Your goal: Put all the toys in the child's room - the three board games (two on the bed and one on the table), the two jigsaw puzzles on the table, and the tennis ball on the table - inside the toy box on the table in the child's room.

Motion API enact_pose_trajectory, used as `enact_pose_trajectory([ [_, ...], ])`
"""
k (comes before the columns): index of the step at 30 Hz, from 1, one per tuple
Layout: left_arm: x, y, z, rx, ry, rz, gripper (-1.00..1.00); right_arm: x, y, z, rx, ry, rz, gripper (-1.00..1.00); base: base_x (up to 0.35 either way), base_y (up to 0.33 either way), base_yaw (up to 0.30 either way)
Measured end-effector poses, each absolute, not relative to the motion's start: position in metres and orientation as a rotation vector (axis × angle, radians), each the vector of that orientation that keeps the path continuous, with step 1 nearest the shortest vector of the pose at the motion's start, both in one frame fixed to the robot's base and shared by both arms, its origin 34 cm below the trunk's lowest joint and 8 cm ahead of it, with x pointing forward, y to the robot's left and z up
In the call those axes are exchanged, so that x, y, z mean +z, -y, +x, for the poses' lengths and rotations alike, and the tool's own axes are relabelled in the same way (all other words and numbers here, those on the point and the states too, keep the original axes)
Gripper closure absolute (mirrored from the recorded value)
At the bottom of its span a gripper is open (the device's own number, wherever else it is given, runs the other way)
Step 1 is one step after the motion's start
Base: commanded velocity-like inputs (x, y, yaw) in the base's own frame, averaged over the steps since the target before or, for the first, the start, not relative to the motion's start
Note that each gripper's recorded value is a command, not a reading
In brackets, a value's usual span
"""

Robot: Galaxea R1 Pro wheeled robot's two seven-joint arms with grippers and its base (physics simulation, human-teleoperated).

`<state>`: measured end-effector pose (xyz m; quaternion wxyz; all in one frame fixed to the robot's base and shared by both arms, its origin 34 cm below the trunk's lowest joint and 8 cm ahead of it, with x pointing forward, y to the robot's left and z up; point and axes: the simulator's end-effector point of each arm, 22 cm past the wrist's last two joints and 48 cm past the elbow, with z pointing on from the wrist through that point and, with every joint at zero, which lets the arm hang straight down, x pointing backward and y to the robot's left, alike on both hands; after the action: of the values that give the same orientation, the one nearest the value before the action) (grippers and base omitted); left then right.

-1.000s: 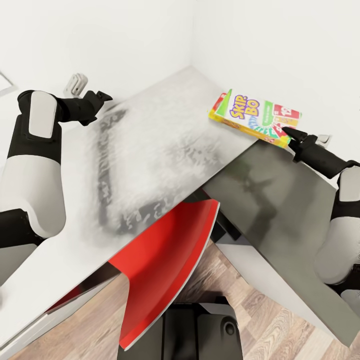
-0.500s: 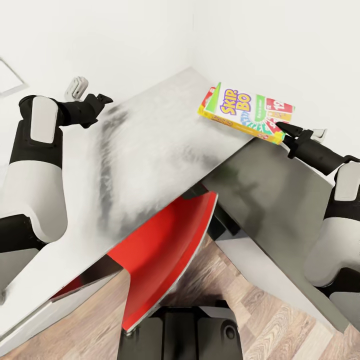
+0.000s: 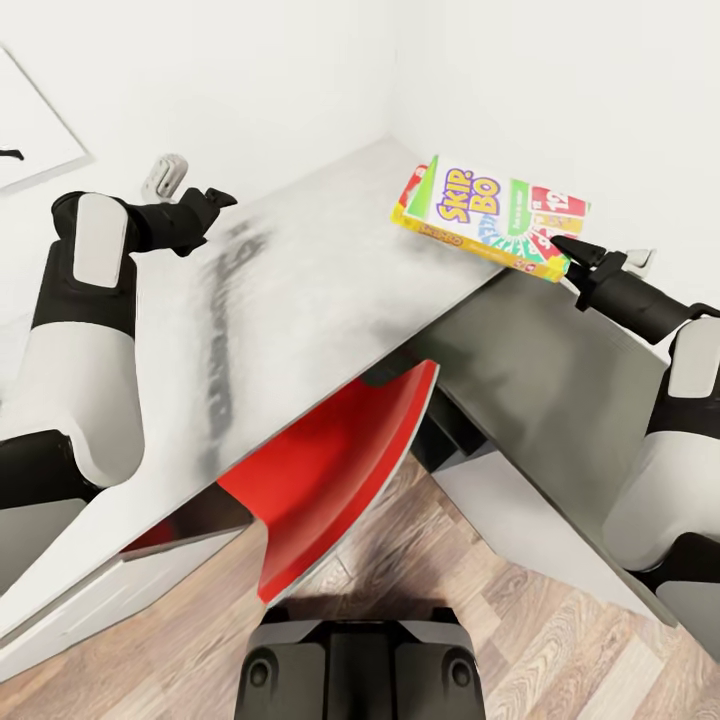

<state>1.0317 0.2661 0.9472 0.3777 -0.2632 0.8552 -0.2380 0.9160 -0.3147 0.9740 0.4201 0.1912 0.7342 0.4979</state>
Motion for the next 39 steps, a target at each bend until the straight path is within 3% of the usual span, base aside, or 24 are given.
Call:
enact_pose_trajectory([
  [39, 0.971, -0.222, 1.003, -0.686, -2.154, -0.623, -1.00, 1.063, 0.319, 0.915, 1.183, -1.736, 0.347, 1.00, -0.005, 0.000, 0.065],
])
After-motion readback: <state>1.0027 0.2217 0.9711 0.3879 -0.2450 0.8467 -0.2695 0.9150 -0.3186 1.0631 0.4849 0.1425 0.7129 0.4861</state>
